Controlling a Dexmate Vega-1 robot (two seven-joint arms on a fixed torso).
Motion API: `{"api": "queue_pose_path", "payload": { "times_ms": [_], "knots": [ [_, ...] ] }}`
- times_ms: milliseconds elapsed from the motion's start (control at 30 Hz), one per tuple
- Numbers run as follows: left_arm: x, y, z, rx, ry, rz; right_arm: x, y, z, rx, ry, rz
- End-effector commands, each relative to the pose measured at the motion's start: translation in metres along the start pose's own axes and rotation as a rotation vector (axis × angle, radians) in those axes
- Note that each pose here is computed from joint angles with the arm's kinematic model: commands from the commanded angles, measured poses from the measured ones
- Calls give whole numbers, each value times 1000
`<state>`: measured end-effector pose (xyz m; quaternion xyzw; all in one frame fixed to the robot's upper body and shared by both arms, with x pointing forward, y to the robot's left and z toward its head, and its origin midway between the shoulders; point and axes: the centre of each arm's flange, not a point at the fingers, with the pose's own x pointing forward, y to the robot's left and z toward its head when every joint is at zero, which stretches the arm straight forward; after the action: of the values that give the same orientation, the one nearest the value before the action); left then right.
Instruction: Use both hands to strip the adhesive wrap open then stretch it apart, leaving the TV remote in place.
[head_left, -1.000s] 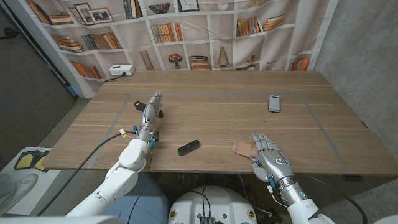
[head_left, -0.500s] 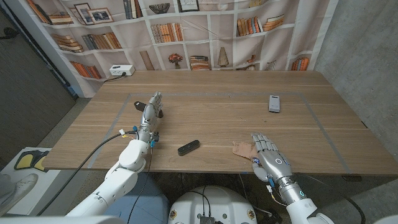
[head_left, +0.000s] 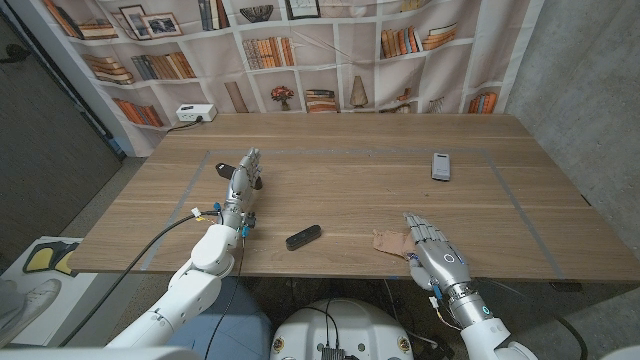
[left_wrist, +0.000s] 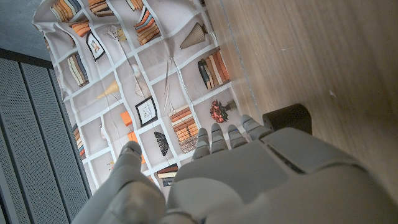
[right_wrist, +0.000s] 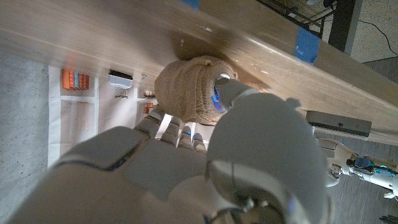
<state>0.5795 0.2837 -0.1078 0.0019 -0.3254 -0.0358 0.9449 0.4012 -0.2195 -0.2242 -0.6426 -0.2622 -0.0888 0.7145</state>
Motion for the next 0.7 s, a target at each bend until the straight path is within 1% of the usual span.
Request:
{"api": "queue_pose_path", "payload": {
  "times_ms": [33,567,700],
  "knots": [
    [1,-1,1,-4,2,-1,2,3,-1,7,8,-12],
    [-2,-2,1,-6,10,6,5,5,-6,16,19,-3],
    [-1,-2,1,-2,10,6,5,6,-7,17,22,-11]
  ]
}}
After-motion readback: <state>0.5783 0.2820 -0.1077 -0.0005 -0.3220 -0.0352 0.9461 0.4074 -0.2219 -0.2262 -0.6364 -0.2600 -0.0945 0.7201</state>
